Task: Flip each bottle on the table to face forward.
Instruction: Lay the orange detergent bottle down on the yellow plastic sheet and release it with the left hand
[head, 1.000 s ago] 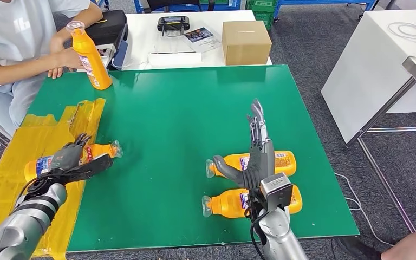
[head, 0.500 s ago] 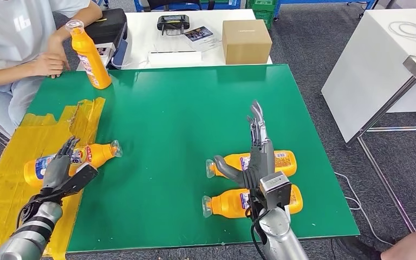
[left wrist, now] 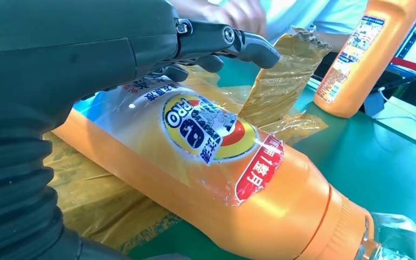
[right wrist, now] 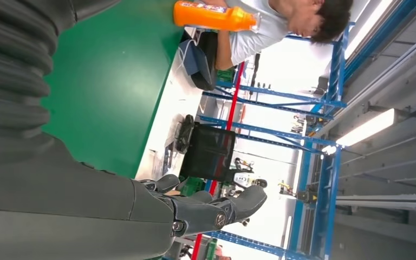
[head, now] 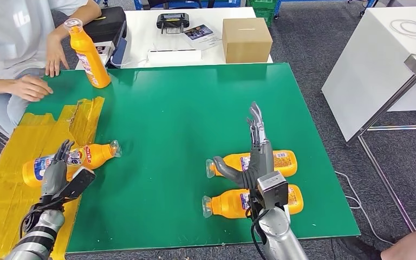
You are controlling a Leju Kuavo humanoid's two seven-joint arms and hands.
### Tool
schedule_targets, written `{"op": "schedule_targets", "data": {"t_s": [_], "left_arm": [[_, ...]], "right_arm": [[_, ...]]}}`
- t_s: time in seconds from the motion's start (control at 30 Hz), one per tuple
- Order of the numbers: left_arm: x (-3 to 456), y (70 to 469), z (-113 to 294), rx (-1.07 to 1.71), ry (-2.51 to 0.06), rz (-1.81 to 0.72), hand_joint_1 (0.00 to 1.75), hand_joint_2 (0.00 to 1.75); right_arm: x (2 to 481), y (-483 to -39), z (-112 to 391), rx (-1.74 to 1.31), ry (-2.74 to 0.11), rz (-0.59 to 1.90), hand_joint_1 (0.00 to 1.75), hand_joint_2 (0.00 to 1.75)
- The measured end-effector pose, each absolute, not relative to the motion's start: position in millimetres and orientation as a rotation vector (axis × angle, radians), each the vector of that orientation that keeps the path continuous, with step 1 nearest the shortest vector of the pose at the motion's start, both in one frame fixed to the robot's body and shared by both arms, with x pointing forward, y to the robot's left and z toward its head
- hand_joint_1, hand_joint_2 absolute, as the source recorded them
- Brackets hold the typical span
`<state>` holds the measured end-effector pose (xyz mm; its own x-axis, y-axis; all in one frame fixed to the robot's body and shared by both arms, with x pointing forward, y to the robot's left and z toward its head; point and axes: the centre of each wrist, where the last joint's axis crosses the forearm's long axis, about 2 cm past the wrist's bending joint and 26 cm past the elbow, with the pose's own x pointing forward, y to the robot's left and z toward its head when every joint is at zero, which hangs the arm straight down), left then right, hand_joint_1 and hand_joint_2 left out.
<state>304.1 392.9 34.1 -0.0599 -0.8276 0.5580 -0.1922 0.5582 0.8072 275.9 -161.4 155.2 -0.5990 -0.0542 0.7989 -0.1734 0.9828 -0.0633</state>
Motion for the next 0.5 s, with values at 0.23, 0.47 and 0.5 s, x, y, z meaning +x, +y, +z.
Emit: {"op": "schedule_targets", "data": {"t_s": [0.23,0.47,0.5], "left_arm": [[302,389,34,0.904,-1.622,-0.56,0.0,1.75],[297,374,39,0.683,-1.76,-0.296,0.0,1.75],[296,370,41,0.646,-1.786,-0.246,0.0,1.75]], "right_arm": [[276,-162,155,0.128,-2.213,0.173,0.0,1.75],[276,-167,153,-0.104,-2.22,0.282,0.0,1.75],[276,-168,153,-0.165,-2.216,0.323,0.0,1.75]]}}
